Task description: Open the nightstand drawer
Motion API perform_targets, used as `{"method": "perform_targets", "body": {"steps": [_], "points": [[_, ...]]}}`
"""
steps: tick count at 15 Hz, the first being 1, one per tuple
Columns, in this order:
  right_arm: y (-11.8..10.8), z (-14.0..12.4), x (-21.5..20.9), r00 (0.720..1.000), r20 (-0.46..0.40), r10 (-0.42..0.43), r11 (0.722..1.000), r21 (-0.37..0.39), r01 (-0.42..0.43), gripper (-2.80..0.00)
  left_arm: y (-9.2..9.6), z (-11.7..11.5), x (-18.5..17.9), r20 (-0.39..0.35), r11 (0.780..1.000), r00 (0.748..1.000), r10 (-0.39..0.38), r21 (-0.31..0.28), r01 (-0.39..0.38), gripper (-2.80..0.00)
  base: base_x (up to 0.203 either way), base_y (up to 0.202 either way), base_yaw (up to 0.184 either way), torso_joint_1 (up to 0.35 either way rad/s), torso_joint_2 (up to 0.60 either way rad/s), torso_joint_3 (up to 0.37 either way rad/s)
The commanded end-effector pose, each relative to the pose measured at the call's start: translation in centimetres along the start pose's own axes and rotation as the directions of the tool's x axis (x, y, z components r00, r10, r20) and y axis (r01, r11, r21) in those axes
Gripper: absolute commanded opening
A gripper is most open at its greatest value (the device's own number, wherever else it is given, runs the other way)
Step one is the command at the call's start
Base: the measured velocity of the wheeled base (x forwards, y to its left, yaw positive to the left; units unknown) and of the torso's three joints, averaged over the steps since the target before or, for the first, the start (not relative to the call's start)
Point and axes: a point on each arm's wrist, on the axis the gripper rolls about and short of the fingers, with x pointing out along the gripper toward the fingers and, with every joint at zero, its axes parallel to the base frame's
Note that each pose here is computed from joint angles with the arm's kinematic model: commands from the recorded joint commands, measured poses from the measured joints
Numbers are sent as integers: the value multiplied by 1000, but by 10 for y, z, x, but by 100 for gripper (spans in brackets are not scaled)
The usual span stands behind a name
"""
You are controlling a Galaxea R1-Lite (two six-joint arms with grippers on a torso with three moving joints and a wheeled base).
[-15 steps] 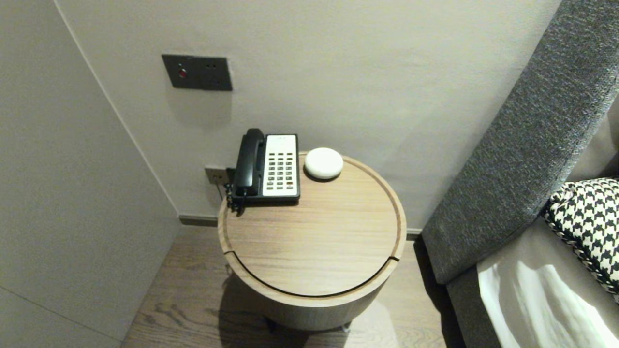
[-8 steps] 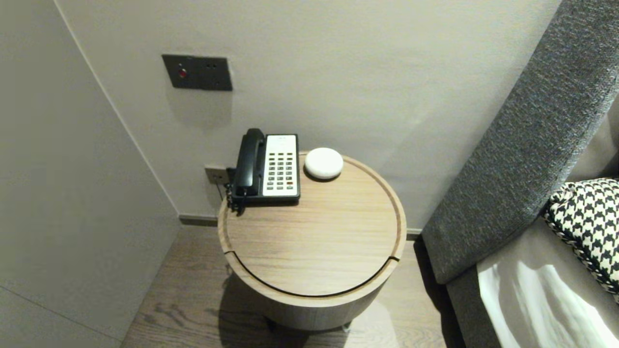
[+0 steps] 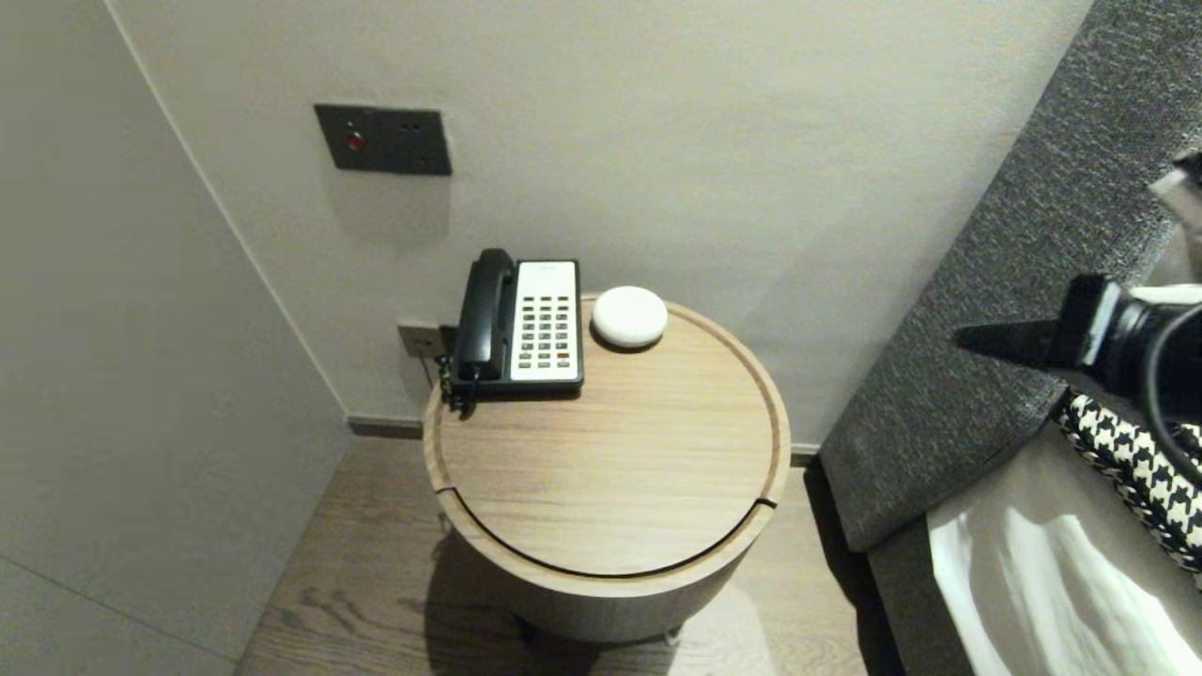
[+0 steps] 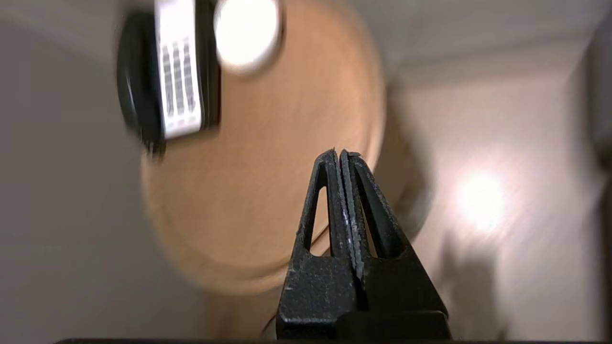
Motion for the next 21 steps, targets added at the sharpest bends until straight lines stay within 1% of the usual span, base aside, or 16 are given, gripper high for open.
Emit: {"method": "perform_targets", "body": {"steps": [1,3,4,6,8,10,13,15,21], "points": [[7,-26,44,982,-191,-7,998,59,19,-280,0,0,0,-1,1000,1000,1,0,-1,-280,0,0,0,0,0,0],[10,-56,58,948,-317,-7,997,74,32,-280,0,0,0,0,1000,1000,1,0,-1,-280,0,0,0,0,0,0],[8,-66,65,933,-361,-11,995,85,45,-280,0,0,0,-1,1000,1000,1,0,-1,-280,0,0,0,0,0,0],[5,-76,79,908,-418,-18,994,94,63,-280,0,0,0,0,1000,1000,1,0,-1,-280,0,0,0,0,0,0],[2,-82,86,894,-448,-24,993,92,73,-280,0,0,0,-1,1000,1000,1,0,-1,-280,0,0,0,0,0,0],[0,-89,97,898,-441,-9,994,95,57,-280,0,0,0,-1,1000,1000,1,0,-1,-280,0,0,0,0,0,0],[-5,-104,117,912,-410,23,995,96,17,-280,0,0,0,-1,1000,1000,1,0,-1,-280,0,0,0,0,0,0],[-5,-108,125,918,-396,34,995,97,5,-280,0,0,0,-1,1000,1000,1,0,-1,-280,0,0,0,0,0,0],[-9,-113,126,909,-416,20,995,93,20,-280,0,0,0,0,1000,1000,1,0,-1,-280,0,0,0,0,0,0]]}}
